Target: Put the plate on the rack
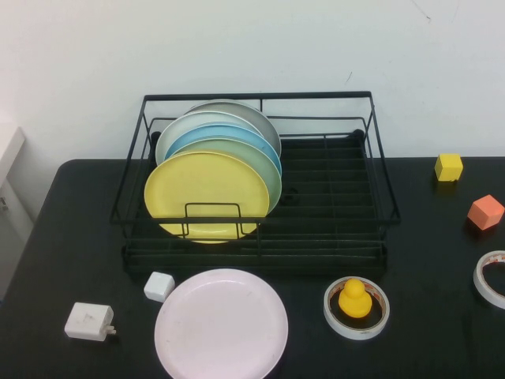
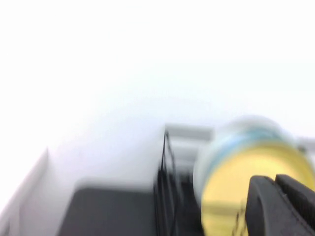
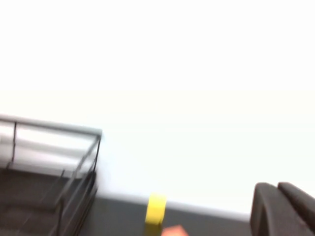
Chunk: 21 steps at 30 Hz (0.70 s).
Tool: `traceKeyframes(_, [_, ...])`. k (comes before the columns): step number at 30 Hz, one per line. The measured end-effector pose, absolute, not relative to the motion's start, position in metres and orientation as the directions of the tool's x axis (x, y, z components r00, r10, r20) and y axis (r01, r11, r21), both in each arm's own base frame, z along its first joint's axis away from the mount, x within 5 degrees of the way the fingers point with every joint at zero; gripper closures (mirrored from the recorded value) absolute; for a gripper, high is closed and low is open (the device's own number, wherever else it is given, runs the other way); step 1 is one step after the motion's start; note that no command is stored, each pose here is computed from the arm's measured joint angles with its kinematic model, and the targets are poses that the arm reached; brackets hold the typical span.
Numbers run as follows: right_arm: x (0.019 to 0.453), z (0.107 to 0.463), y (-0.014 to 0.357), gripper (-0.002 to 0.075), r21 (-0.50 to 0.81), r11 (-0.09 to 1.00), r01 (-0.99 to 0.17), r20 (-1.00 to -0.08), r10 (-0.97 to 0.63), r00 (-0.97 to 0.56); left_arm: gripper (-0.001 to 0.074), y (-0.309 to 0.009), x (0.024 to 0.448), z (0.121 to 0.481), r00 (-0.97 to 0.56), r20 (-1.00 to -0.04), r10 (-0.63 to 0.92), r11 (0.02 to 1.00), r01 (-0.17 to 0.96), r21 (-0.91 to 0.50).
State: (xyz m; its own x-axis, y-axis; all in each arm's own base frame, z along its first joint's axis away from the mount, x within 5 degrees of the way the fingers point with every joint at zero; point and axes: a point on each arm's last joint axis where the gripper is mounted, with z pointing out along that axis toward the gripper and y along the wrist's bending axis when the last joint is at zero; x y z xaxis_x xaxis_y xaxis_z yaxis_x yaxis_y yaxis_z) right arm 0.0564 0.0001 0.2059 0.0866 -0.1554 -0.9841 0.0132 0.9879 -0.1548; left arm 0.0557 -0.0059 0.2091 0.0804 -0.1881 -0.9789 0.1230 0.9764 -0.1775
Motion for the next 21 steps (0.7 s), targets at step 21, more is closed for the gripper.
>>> traceKeyframes(21, [0.052, 0.228, 0.001, 0.0728, -0.148, 0.988, 0.036, -0.934, -0.152, 0.324, 0.0736, -0.001, 0.048, 0.238, 0.384, -0.868, -0.315, 0.948, 0.178, -0.265])
